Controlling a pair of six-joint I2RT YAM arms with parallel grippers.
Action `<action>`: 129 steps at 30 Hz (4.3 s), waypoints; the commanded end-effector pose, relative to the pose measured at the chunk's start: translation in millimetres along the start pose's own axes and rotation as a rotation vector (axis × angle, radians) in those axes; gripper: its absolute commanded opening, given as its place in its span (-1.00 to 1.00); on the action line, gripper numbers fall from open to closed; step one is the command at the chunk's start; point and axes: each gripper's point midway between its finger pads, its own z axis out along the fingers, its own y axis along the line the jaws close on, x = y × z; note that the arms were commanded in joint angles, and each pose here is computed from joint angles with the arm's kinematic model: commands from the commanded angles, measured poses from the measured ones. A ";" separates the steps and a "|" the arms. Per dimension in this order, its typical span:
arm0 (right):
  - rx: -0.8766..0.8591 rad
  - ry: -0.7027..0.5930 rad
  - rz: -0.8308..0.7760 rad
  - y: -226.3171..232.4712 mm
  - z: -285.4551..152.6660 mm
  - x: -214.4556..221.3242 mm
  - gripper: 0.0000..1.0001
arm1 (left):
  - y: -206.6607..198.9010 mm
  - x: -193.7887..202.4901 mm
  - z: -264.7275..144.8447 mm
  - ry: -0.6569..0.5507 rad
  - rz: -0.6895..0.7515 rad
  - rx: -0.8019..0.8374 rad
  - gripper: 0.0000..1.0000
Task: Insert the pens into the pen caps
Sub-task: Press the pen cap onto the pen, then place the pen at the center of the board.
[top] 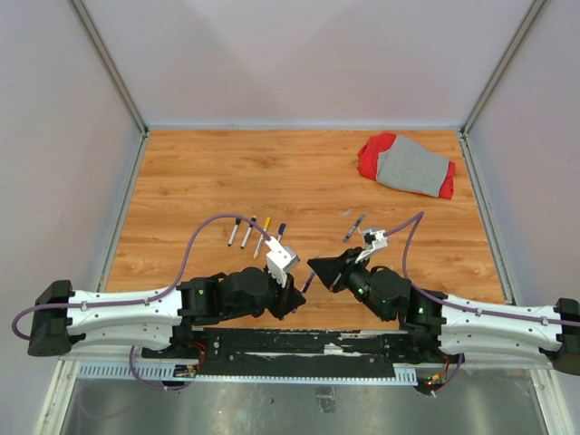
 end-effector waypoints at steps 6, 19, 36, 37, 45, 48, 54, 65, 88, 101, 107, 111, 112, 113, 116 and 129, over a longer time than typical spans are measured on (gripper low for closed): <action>-0.022 0.444 -0.085 -40.5 -36.6 127.8 -0.99 | -53.3 -174.7 -38.7 -0.589 -0.184 0.156 -0.99; 0.034 0.408 -0.252 -48.6 -38.7 118.5 -0.99 | -54.8 -174.7 -35.2 -0.581 -0.174 0.153 -0.99; -0.025 0.258 -0.016 -15.3 -30.7 74.3 -0.99 | -31.6 -125.4 -12.6 -0.500 -0.198 0.110 -0.99; -0.038 0.271 0.005 -13.9 -31.1 78.8 -0.99 | -31.9 -126.7 -12.6 -0.503 -0.195 0.108 -0.99; -0.014 0.308 -0.089 -15.0 -28.3 82.1 -0.97 | -34.5 -132.8 -8.8 -0.504 -0.166 0.095 -0.99; 0.010 0.244 -0.157 -15.5 -25.9 60.3 -0.77 | -31.2 -126.1 -6.2 -0.487 -0.174 0.085 -0.99; 0.060 0.061 -0.277 -6.9 -25.5 -5.6 -0.17 | -15.5 -91.1 6.3 -0.404 -0.183 0.043 -0.99; 0.230 -0.073 -0.448 -29.1 -44.9 -74.1 0.17 | 24.3 -32.1 12.3 -0.254 -0.213 -0.103 -0.99; 0.349 0.299 -0.141 -123.6 -36.1 -46.7 0.98 | 83.1 -9.9 29.7 -0.005 -0.165 -0.367 -0.99; 0.459 0.289 -0.201 -148.4 -52.6 -44.6 0.97 | 110.4 -6.7 41.8 0.142 -0.107 -0.461 -0.99; 0.470 0.341 -0.170 -150.4 -54.1 -33.7 0.97 | 120.8 4.0 54.5 0.257 -0.099 -0.489 -0.99; 0.494 0.310 -0.133 -154.4 -55.5 -32.9 0.97 | 127.7 5.7 60.6 0.286 -0.095 -0.517 -0.99; 0.490 0.300 -0.127 -154.7 -55.2 -32.2 0.97 | 129.6 6.1 61.4 0.293 -0.095 -0.524 -0.99; 0.484 0.293 -0.120 -154.8 -55.0 -30.9 0.96 | 131.1 7.0 62.3 0.302 -0.095 -0.527 -0.99; 0.465 0.274 -0.102 -154.9 -55.1 -26.6 0.97 | 137.2 8.3 65.7 0.325 -0.098 -0.535 -0.99; 0.394 0.259 -0.143 -146.8 -58.0 -27.0 0.97 | 165.9 25.6 82.2 0.424 -0.131 -0.595 -0.97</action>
